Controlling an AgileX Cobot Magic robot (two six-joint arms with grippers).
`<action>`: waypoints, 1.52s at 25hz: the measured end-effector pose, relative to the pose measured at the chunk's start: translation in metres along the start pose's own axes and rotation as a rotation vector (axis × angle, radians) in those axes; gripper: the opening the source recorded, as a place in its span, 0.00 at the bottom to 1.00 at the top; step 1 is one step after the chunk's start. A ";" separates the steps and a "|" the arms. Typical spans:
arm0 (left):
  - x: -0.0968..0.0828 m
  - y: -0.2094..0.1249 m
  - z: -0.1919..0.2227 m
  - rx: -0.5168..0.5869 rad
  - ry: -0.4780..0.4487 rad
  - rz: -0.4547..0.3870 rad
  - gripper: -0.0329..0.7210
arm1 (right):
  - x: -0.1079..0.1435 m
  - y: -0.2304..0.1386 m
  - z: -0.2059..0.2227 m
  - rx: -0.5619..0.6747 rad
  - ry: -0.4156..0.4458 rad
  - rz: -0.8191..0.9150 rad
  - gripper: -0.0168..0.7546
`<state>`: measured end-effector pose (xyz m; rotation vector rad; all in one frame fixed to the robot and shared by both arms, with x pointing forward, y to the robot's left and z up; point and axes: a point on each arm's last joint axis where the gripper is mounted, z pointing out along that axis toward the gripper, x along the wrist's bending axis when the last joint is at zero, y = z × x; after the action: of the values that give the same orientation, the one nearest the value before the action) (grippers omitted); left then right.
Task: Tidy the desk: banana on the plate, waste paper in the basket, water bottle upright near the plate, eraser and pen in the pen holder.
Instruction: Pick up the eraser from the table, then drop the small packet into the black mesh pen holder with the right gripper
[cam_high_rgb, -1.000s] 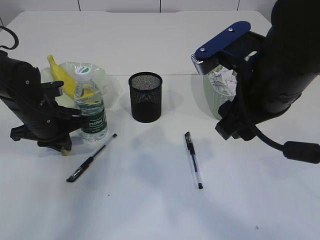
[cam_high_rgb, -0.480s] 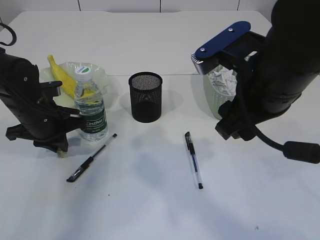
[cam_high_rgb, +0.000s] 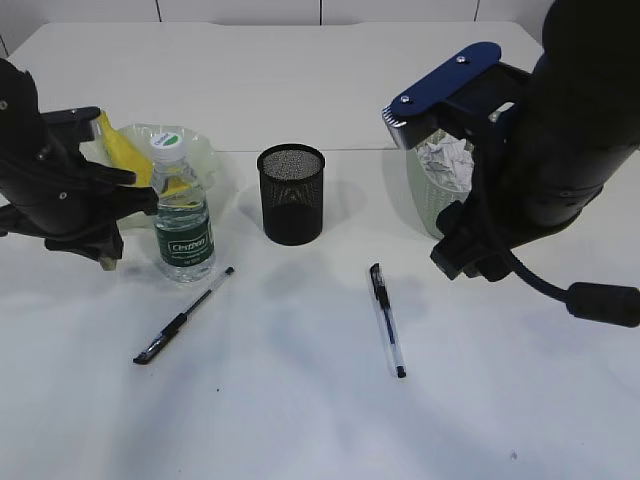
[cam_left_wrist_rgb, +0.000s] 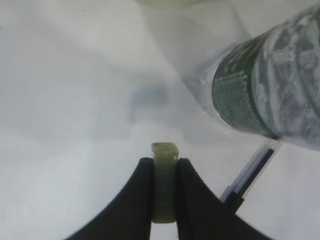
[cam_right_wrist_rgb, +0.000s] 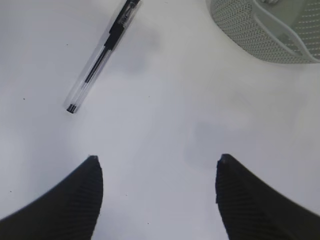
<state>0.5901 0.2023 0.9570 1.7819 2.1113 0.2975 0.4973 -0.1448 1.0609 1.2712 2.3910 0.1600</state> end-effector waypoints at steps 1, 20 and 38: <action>0.000 0.001 -0.005 -0.010 -0.002 0.003 0.12 | 0.000 0.000 0.000 0.000 0.000 0.000 0.70; -0.011 0.004 -0.128 -0.313 -0.114 0.134 0.12 | -0.001 -0.002 0.000 0.022 -0.006 -0.001 0.70; -0.088 -0.003 -0.137 -0.530 -0.367 0.330 0.12 | -0.017 -0.025 -0.039 0.033 -0.041 0.052 0.70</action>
<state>0.5444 0.1252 1.0932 1.6884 1.3294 0.5147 0.4701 -0.1691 1.0943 1.3392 2.3361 0.1093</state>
